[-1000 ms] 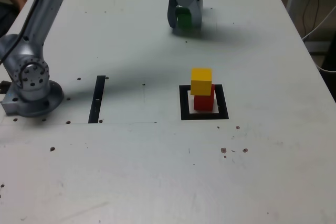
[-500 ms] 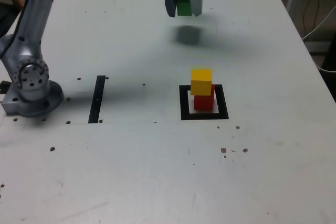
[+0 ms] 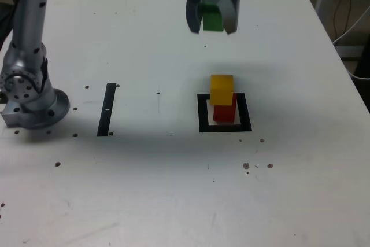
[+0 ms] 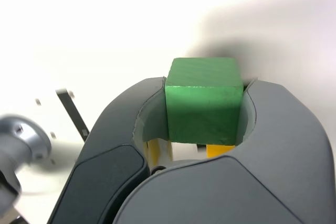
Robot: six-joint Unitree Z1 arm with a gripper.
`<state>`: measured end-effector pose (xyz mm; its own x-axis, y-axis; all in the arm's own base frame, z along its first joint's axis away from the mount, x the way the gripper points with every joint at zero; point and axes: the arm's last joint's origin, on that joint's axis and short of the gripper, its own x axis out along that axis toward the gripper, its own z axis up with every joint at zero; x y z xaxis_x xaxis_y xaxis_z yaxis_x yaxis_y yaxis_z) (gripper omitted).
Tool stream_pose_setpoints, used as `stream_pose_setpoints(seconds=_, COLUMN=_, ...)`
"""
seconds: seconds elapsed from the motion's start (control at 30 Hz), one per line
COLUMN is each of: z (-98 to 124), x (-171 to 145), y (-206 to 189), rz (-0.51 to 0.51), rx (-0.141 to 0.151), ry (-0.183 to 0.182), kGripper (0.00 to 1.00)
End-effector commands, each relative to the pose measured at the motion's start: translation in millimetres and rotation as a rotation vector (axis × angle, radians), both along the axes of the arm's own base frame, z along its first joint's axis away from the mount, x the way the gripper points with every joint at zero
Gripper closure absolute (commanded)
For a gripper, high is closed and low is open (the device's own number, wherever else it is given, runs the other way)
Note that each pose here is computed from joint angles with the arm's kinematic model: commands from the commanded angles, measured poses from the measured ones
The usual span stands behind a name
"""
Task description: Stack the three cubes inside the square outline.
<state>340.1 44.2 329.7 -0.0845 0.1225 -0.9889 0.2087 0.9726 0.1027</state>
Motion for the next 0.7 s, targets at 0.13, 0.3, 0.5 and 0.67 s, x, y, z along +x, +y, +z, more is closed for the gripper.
stream_pose_setpoints(seconds=0.13, z=7, x=-7, y=-50, rz=-0.033, rx=-0.028, ry=-0.026, kGripper=0.74)
stream_pose_setpoints(seconds=0.3, z=9, x=-10, y=-57, rz=-0.017, rx=-0.037, ry=-0.029, kGripper=0.74)
stream_pose_setpoints(seconds=0.5, z=-1, x=-13, y=-69, rz=0.019, rx=-0.03, ry=0.0, kGripper=0.74)
stream_pose_setpoints(seconds=0.67, z=-6, x=-10, y=-91, rz=0.016, rx=-0.025, ry=0.006, kGripper=0.74)
